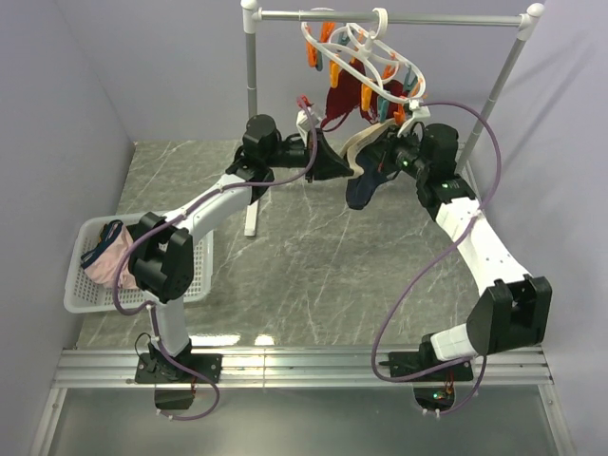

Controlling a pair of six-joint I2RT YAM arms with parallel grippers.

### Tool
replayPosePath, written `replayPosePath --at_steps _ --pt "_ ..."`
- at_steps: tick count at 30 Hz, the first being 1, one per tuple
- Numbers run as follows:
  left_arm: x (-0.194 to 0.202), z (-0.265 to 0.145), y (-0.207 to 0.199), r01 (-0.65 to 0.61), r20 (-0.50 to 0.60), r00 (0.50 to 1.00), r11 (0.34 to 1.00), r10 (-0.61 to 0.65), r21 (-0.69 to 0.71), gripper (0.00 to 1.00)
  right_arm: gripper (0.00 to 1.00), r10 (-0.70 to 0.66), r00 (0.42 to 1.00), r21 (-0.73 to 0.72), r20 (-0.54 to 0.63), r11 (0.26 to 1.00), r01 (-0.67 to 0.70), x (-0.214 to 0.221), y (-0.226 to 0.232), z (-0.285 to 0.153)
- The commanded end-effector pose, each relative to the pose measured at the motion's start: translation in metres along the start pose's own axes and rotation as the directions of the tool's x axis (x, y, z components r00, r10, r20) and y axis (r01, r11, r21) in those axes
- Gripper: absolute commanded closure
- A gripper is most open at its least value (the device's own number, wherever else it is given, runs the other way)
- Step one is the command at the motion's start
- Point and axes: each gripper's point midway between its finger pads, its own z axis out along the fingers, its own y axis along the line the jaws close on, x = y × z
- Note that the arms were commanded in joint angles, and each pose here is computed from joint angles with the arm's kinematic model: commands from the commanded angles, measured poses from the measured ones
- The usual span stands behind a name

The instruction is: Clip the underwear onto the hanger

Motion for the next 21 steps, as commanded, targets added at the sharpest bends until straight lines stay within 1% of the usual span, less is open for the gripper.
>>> replayPosePath --at_steps 1,6,8,9,11,12,14,15,21 --pt "-0.027 0.015 -0.016 -0.110 0.028 0.994 0.993 0.108 0.042 1.00 0.89 -0.003 0.994 -0.004 0.105 1.000 0.004 -0.029 0.006 0.012" --pt "-0.012 0.035 -0.002 -0.125 0.023 0.992 0.992 0.125 0.019 1.00 0.86 -0.012 0.994 -0.022 0.111 1.000 0.015 -0.035 0.015 0.015" --pt "-0.001 0.041 0.013 -0.115 0.013 0.993 0.993 0.116 -0.017 1.00 0.85 -0.029 0.993 -0.017 0.116 0.999 0.031 -0.040 0.016 0.011" --pt "0.004 0.046 0.017 -0.134 0.006 0.991 0.991 0.134 -0.026 1.00 0.84 -0.038 0.992 -0.016 0.124 0.999 0.040 -0.044 0.018 0.006" --pt "0.017 0.051 0.037 -0.129 -0.016 0.992 0.987 0.128 -0.094 1.00 0.84 -0.054 0.991 -0.010 0.125 0.998 0.056 -0.049 0.019 -0.002" --pt "0.022 0.055 0.042 -0.162 -0.029 0.987 0.980 0.160 -0.111 1.00 0.84 -0.064 0.988 -0.002 0.139 0.998 0.065 -0.056 0.019 -0.010" --pt "0.033 0.058 0.059 -0.175 -0.047 0.984 0.968 0.169 -0.179 1.00 0.84 -0.085 0.988 0.019 0.127 0.996 0.083 -0.057 0.017 -0.020" --pt "0.035 0.059 0.063 -0.199 -0.053 0.980 0.960 0.192 -0.196 1.00 0.84 -0.100 0.987 0.040 0.125 0.995 0.096 -0.060 0.014 -0.029" --pt "0.047 0.063 0.092 -0.235 -0.083 0.972 0.916 0.220 -0.326 1.00 0.85 -0.116 0.987 0.126 0.107 0.987 0.102 -0.060 -0.006 -0.064"
